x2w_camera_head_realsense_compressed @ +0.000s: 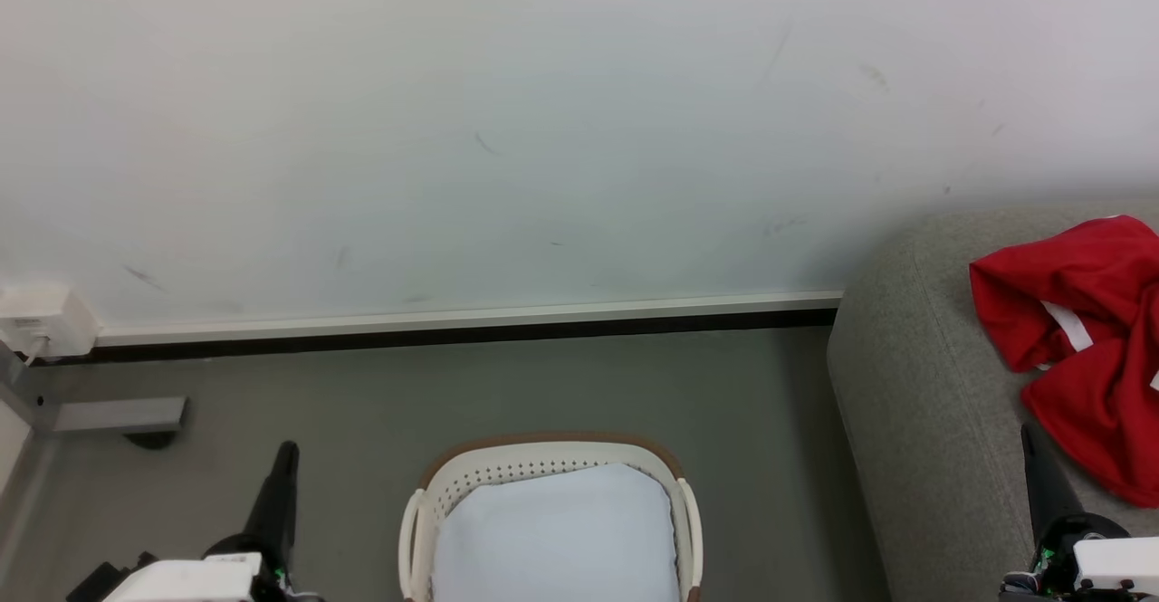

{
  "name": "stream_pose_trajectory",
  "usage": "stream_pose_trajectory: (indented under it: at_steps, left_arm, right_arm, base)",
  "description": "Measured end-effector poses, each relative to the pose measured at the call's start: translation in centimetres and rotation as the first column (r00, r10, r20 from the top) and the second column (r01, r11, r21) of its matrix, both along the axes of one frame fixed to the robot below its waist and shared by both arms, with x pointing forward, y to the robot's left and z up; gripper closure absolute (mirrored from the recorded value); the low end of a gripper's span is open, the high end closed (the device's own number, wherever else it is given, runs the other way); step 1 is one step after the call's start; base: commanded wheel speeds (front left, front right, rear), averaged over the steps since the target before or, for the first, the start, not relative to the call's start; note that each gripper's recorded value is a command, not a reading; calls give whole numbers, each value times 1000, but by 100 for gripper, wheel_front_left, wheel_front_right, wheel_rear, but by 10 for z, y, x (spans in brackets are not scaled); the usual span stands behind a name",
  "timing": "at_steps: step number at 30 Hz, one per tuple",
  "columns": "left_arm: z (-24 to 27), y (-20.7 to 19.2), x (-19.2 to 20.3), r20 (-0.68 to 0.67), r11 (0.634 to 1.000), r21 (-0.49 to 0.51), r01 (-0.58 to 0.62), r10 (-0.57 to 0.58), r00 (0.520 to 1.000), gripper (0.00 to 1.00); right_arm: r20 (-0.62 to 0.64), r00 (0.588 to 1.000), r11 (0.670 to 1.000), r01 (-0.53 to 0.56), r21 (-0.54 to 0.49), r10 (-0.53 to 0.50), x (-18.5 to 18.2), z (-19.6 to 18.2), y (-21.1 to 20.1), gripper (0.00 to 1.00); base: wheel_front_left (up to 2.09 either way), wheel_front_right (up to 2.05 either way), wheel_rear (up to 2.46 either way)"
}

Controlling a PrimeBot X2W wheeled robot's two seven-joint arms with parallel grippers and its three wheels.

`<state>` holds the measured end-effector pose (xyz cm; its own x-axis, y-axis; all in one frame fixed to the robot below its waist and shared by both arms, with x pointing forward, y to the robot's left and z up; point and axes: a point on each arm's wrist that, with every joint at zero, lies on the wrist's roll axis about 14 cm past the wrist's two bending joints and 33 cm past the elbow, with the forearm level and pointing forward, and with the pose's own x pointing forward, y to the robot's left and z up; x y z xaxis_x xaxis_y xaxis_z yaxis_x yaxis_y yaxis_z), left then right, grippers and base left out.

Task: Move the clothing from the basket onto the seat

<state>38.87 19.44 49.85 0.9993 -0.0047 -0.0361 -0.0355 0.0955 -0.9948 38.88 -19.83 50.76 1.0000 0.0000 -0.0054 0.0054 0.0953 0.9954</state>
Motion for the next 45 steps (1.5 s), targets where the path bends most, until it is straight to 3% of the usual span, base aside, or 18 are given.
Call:
stream_pose_trajectory:
  at_steps: [16,45]
  left_arm:
    - [5,4,-1,22,995,-96,-5,7,1000,100]
    - [5,4,-1,23,995,-96,-5,7,1000,100]
  right_arm:
    - [8,1000,995,0,98,-1,2,1,-2,100]
    - [8,1000,995,-1,100,0,2,1,-2,100]
  base:
    - [0,0,0]
    - [0,0,0]
